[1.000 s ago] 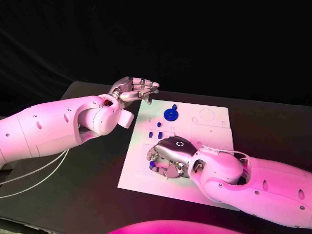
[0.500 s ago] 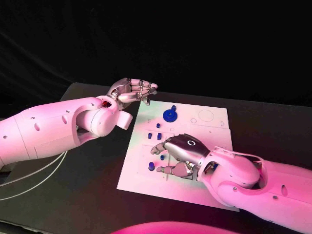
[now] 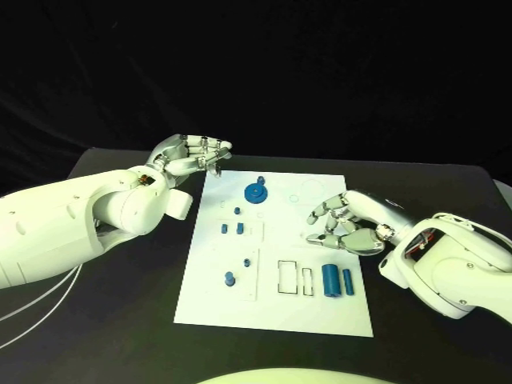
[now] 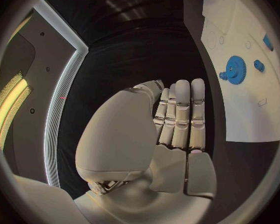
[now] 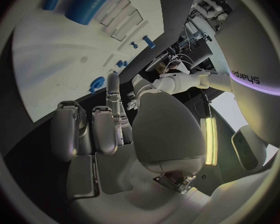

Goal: Assemble the parts on the task board

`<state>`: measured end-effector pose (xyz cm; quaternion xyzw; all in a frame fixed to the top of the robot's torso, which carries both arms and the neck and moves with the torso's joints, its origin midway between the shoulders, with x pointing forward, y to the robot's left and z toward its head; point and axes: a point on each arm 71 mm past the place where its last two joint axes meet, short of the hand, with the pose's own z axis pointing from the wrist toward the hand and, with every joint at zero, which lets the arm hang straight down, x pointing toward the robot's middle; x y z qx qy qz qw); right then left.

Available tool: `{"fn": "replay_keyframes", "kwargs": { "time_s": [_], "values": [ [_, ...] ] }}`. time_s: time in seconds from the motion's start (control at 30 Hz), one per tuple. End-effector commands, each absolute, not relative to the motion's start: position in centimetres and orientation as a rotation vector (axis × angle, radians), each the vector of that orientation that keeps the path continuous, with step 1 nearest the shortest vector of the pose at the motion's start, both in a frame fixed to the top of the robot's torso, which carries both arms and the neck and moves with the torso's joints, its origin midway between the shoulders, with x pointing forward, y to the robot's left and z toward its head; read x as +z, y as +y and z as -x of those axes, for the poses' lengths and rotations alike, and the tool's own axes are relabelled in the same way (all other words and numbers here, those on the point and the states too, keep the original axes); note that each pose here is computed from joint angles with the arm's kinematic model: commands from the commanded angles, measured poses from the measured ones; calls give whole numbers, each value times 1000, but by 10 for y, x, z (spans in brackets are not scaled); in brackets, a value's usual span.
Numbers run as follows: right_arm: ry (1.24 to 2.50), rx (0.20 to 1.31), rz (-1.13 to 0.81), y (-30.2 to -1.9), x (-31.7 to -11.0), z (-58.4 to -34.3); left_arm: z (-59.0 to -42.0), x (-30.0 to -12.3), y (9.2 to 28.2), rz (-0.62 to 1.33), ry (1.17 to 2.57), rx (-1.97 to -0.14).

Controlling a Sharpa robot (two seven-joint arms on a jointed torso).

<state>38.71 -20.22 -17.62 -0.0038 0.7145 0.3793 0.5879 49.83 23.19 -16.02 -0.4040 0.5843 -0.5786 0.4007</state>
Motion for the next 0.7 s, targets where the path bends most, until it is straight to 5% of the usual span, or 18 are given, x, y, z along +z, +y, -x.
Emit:
{"fn": "replay_keyframes", "kwargs": {
  "time_s": [0.03, 0.33, 0.7],
  "values": [
    [1769, 849, -146, -218, -186, -382, -498, -160, 229, 1014, 1478, -1480],
    [1899, 611, -195, -243, -209, -362, -498, -161, 231, 1016, 1479, -1476],
    [1962, 521, -213, -233, -230, -351, -497, -162, 231, 1016, 1482, -1476]
  ]
}}
